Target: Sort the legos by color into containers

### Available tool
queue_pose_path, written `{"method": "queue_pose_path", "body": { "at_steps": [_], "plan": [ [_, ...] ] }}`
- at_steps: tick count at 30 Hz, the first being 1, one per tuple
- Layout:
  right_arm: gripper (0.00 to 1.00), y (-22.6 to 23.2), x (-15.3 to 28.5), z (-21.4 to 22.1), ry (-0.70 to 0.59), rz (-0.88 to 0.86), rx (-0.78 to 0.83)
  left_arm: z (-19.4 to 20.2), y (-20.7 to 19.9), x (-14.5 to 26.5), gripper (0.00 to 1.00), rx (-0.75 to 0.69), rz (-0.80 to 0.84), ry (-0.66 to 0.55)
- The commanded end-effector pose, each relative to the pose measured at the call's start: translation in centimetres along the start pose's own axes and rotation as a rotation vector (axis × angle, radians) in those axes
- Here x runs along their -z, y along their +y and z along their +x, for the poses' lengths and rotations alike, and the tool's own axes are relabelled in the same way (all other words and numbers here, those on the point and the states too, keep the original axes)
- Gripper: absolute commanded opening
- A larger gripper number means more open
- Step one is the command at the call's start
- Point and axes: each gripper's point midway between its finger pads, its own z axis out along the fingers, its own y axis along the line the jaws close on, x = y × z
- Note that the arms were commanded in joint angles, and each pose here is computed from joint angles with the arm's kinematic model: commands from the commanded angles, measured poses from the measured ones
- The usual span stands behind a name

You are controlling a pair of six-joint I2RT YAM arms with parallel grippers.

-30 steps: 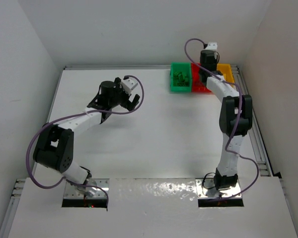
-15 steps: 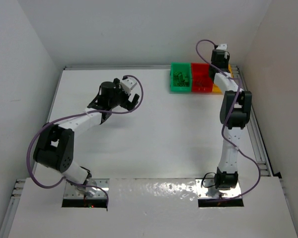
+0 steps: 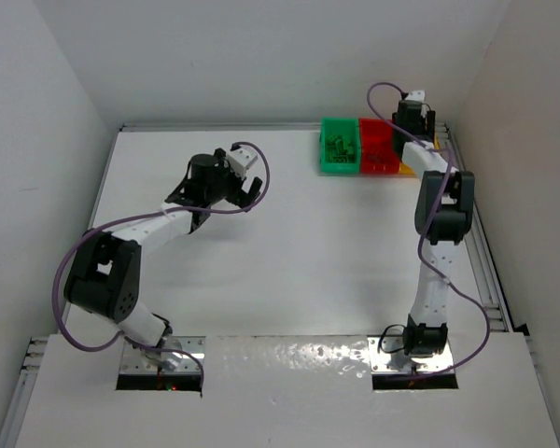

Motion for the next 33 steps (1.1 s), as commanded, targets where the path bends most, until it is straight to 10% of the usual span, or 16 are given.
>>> {"method": "queue_pose_path", "body": {
  "at_steps": [1, 8, 19, 27, 33],
  "plan": [
    [0.69, -2.1, 4.3, -6.4, -0.135, -0.01, -0.106, -2.8, 0.8, 0.2, 1.0, -0.008, -0.016, -0.079],
    [0.99, -0.2, 12.6, -9.5, -0.203, -0.083, -0.186, -4.1, 1.9, 0.8, 1.0, -0.01, -0.071, -0.108],
    [0.99, 0.0, 22.9, 4.4, 0.082, -0.296, -0.411, 1.1, 8.3, 6.6, 1.0, 0.214, -0.605, 0.014],
    [0.99, -5.2, 28.2, 15.1, 0.333, -0.087, -0.473, 4.2, 7.2, 9.1, 1.0, 0.279, -0.581, 0.056],
    [0.99, -5.1, 30.9, 18.9, 0.289, -0.169, -0.594, 3.8, 5.6, 10.7, 1.0, 0.24, -0.515, -0.034]
  ]
}}
